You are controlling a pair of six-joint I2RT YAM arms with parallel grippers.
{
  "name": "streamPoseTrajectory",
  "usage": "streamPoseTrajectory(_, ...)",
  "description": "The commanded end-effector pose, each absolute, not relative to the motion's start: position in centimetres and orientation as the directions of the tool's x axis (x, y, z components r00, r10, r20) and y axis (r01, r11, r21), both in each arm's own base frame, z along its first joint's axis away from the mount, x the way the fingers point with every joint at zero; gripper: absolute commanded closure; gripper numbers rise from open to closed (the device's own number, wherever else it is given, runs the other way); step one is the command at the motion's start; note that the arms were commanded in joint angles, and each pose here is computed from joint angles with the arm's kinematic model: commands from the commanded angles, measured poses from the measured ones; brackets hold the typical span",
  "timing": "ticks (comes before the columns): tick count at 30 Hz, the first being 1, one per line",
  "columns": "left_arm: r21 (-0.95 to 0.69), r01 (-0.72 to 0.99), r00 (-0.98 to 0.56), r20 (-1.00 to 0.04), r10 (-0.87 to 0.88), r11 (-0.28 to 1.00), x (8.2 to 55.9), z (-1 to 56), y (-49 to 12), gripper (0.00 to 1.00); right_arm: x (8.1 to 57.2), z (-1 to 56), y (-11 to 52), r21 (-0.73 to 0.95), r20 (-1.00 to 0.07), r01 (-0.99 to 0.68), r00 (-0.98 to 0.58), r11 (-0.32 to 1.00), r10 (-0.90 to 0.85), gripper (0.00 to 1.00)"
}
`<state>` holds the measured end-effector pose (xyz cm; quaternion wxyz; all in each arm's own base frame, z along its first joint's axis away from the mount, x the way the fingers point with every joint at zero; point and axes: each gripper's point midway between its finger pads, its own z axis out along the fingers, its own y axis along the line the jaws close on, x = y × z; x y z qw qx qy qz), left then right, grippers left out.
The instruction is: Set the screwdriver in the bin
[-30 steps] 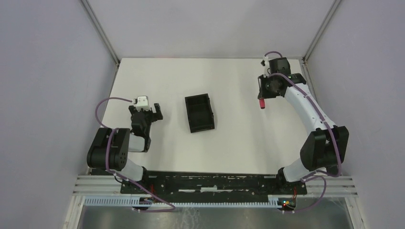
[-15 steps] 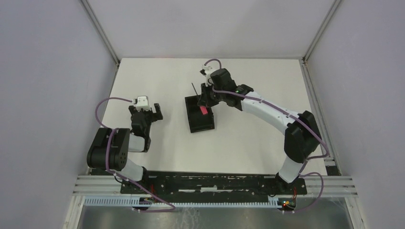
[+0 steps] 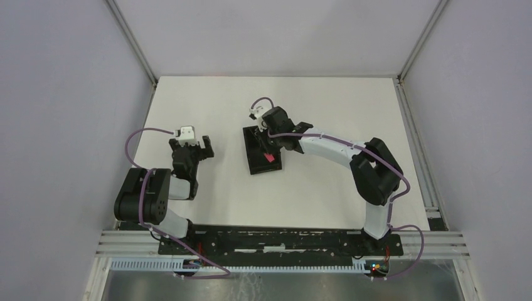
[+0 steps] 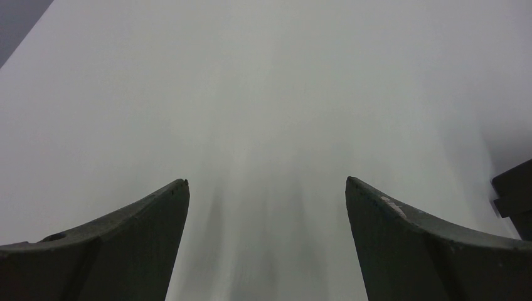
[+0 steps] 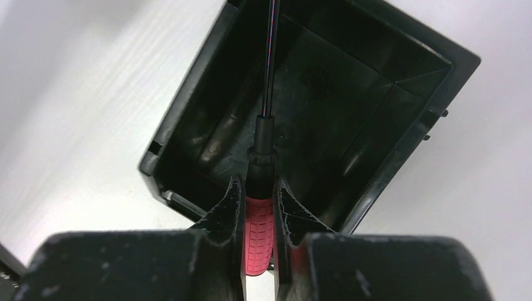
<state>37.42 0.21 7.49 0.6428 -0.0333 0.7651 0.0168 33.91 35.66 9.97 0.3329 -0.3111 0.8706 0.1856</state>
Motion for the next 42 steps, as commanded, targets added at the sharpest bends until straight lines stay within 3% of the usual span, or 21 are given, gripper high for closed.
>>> streamPoseTrajectory(1,-0.007,-0.067,-0.120,-0.993,-0.015,0.998,37.9,8.7,0.1,0.00,34.7,8.1,35.4,0.051,-0.692,-0.675,-0.555,0.736,-0.461,0.94)
streamPoseTrajectory(8,-0.007,-0.069,-0.119,-0.993,-0.015,0.998,37.9,8.8,0.2,0.00,35.0,8.5,36.1,0.062,-0.701,-0.671,-0.556,0.739,-0.446,0.66)
streamPoseTrajectory(19,-0.007,-0.068,-0.120,-0.993,-0.015,0.998,37.9,8.8,0.2,0.00,36.3,18.4,36.3,0.072,-0.845,-0.641,-0.447,0.764,-0.295,0.61)
streamPoseTrajectory(21,-0.007,-0.068,-0.120,-0.993,-0.015,0.998,37.9,8.7,0.2,0.00,36.3,20.6,35.5,0.046,-0.871,-0.636,-0.403,0.770,-0.281,0.45)
streamPoseTrajectory(23,-0.007,-0.068,-0.121,-0.993,-0.015,0.998,37.9,8.7,0.2,0.00,35.9,22.5,34.6,0.014,-0.895,-0.641,-0.349,0.767,-0.276,0.04)
streamPoseTrajectory(24,-0.007,-0.069,-0.121,-0.993,-0.015,0.998,37.9,8.7,0.2,0.00,35.9,23.6,33.8,-0.014,-0.909,-0.636,-0.312,0.771,-0.275,0.02)
streamPoseTrajectory(33,-0.007,-0.069,-0.119,-0.993,-0.015,0.998,37.9,8.8,0.2,0.00,35.5,25.6,21.0,-0.245,-0.945,-0.335,-0.129,0.910,-0.302,0.02)
streamPoseTrajectory(42,-0.007,-0.068,-0.120,-0.993,-0.015,0.998,37.9,8.8,0.2,0.00,33.3,18.1,7.5,-0.234,-0.967,-0.017,-0.103,0.972,-0.234,0.02)
